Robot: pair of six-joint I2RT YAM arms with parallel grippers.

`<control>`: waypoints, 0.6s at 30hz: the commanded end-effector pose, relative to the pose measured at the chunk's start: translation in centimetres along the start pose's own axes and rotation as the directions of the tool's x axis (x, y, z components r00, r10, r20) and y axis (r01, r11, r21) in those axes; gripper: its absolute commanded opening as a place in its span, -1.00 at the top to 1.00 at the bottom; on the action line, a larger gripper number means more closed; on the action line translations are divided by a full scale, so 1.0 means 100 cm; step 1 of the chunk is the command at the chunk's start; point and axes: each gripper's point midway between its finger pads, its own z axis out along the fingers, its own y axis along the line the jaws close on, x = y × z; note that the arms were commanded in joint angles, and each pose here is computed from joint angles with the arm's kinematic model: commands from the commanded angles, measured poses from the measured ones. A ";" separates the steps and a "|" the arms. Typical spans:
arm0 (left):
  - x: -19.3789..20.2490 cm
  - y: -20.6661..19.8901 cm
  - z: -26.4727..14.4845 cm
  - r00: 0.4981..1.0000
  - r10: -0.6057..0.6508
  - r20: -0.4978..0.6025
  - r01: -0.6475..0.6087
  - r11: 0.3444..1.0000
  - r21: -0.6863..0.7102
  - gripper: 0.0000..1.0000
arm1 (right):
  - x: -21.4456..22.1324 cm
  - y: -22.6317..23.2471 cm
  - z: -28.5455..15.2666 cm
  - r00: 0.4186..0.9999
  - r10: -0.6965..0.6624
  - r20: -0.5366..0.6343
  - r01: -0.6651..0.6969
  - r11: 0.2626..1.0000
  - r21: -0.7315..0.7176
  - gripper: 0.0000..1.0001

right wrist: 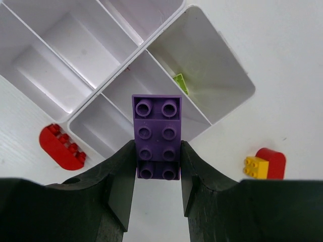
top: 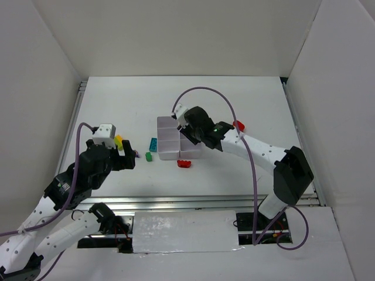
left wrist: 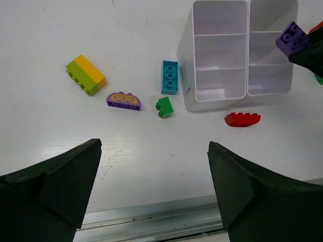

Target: Sort the legos into containers by color

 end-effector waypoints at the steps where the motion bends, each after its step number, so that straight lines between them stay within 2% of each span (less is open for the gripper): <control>1: -0.008 -0.006 0.003 0.999 0.008 0.035 -0.009 1.000 0.026 -0.99 | -0.017 -0.012 0.001 0.992 -0.127 0.026 0.126 0.992 0.020 1.00; 6: -0.008 -0.007 0.003 0.999 0.013 0.033 -0.014 0.999 0.033 -0.99 | -0.013 -0.005 0.012 0.983 -0.181 0.013 0.182 0.983 -0.018 0.92; 8: -0.009 -0.008 0.002 0.999 0.012 0.037 -0.014 0.999 0.038 -0.99 | -0.009 -0.009 0.018 0.983 -0.184 -0.009 0.184 0.983 0.010 0.91; 18: -0.007 -0.012 0.003 0.999 0.024 0.031 -0.026 0.998 0.063 -0.99 | -0.006 -0.002 0.024 0.984 -0.176 0.022 0.176 0.984 0.000 0.32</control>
